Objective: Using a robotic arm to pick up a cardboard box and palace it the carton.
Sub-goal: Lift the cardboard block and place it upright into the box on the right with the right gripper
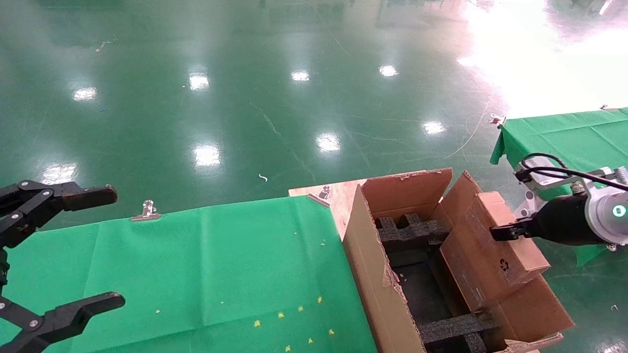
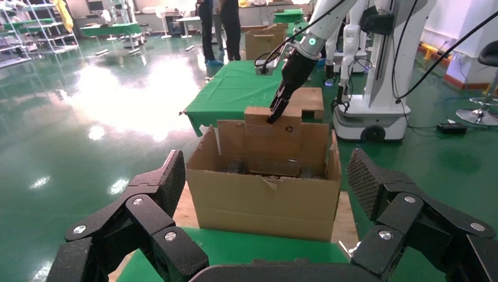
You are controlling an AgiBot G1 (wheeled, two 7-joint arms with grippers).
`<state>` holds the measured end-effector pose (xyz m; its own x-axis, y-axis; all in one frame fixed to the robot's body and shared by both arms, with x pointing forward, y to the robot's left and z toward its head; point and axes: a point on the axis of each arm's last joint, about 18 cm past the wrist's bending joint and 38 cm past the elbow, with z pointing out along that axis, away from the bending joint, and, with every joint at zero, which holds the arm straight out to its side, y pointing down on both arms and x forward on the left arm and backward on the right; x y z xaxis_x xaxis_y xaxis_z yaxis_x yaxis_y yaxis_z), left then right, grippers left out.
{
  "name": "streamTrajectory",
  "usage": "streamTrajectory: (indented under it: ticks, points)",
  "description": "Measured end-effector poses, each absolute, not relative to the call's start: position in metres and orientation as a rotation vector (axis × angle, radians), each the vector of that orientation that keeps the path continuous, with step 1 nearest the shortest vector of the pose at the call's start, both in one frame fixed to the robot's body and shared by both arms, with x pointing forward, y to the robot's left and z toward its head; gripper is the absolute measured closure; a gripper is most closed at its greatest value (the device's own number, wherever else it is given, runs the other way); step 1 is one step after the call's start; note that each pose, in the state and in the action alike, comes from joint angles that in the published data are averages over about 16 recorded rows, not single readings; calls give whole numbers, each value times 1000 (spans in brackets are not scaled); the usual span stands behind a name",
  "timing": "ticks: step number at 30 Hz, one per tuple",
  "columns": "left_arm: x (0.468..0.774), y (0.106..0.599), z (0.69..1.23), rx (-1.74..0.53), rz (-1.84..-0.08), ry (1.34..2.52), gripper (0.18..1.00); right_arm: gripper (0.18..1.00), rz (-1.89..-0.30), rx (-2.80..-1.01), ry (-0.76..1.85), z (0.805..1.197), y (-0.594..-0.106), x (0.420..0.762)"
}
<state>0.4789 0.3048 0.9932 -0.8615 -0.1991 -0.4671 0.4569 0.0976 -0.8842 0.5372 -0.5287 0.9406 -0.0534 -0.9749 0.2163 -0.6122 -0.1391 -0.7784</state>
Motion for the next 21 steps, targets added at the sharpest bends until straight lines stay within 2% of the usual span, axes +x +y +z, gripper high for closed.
streamTrajectory:
  ticks: [21]
  points:
    - [479, 305, 993, 252, -1815, 1906, 183, 700, -1100, -1913, 1623, 904, -519, 559]
